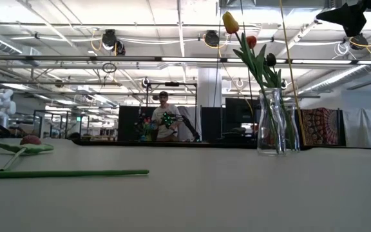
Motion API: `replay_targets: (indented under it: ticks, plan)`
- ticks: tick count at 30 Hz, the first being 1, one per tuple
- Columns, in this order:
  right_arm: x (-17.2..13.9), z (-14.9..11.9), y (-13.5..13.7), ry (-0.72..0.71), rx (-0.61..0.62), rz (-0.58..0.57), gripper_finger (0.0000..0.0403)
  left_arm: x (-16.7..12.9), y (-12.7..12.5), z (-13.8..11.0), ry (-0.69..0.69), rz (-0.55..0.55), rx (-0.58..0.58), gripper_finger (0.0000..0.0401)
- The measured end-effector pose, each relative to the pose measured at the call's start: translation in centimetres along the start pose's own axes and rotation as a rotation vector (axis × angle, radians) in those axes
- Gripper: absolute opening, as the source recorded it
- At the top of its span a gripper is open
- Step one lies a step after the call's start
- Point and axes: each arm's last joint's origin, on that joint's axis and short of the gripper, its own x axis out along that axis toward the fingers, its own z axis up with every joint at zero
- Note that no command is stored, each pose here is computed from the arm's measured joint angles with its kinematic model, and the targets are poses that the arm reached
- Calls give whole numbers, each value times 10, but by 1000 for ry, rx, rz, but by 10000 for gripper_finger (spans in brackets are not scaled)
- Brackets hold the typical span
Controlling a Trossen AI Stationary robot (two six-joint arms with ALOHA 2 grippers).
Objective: Sort flowers into vase by color
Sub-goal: Put the black tulip into the top transparent vase
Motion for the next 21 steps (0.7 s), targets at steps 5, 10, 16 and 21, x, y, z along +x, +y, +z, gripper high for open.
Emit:
replay_targets:
  ticks: [5, 10, 16, 21]
  plan:
    - [0, 0, 0, 0, 0, 0, 318, 19, 4, -17, 71, 45, 10, 102]
    - [0, 0, 0, 0, 0, 0, 318, 32, 7, -32, 128, 73, 36, 102]
    - [0, 0, 0, 0, 0, 0, 318, 46, 2, -44, 114, 40, 78, 102]
    - [0, 0, 0, 0, 0, 0, 318, 53, 0, -47, 91, 12, 92, 102]
